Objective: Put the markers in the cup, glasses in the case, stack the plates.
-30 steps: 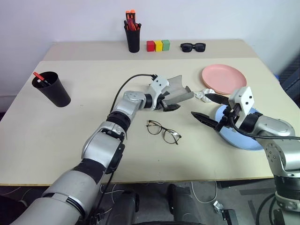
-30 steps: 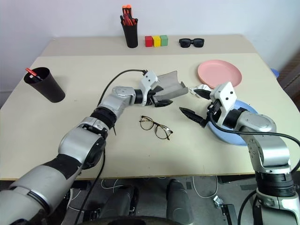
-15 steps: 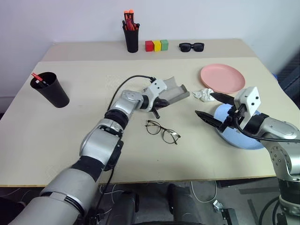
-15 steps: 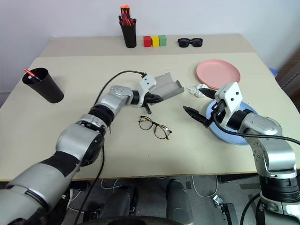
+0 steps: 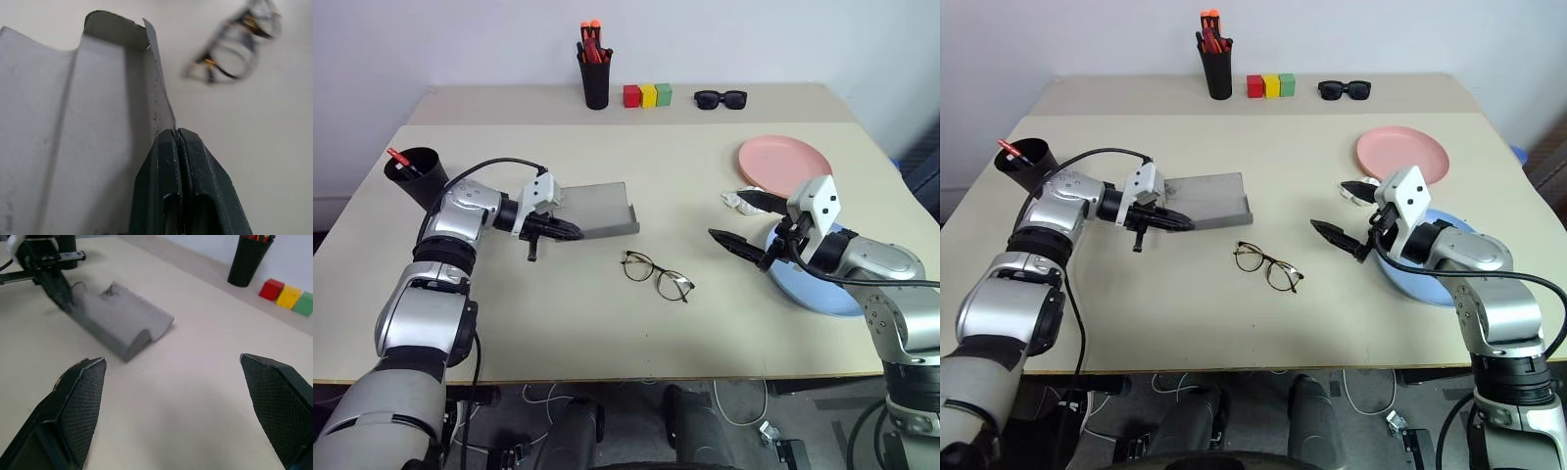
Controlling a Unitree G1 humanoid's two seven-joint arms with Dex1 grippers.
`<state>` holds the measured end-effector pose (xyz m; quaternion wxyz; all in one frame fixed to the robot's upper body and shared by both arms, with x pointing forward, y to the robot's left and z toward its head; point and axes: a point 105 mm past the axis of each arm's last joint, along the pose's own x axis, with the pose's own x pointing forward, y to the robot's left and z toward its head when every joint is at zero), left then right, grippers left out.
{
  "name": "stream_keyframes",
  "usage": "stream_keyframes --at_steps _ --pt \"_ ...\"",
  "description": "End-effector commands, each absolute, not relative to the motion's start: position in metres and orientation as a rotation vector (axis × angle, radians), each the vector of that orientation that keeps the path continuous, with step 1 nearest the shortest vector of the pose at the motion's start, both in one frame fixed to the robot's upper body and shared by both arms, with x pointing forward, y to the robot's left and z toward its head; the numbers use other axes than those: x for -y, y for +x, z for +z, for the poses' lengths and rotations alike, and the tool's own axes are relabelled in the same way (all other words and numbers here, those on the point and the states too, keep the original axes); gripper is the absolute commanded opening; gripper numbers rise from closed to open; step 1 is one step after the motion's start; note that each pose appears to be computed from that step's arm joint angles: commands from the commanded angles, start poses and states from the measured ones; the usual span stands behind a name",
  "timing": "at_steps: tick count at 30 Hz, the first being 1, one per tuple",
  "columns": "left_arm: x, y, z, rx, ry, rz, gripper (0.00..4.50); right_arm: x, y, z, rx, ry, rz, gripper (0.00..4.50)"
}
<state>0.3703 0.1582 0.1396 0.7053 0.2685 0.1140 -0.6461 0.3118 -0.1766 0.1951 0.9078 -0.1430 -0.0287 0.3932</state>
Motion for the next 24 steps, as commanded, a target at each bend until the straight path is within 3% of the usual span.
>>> stream_keyframes --at_steps 1,9,13,19,24 --pt "-0.157 0.367 0.158 -0.155 0.575 -1.464 0.03 0.176 0.310 0.204 0.095 -0.313 0.818 4.50" --pt "-0.162 0.367 0.139 -0.241 0.660 -1.470 0.03 0.175 0.309 0.206 0.096 -0.317 0.816 4.50" --pt "-0.150 0.366 0.140 -0.203 0.654 -1.516 1.29 0.172 0.307 0.205 0.084 -0.320 0.833 4.50" --pt "-0.148 0.373 0.165 -0.087 0.634 -1.475 4.39 0.154 0.299 0.198 0.029 -0.331 0.912 4.50" --pt "-0.164 0.376 0.194 -0.042 0.539 -1.399 4.46 0.130 0.303 0.192 -0.054 -0.337 0.927 4.50"
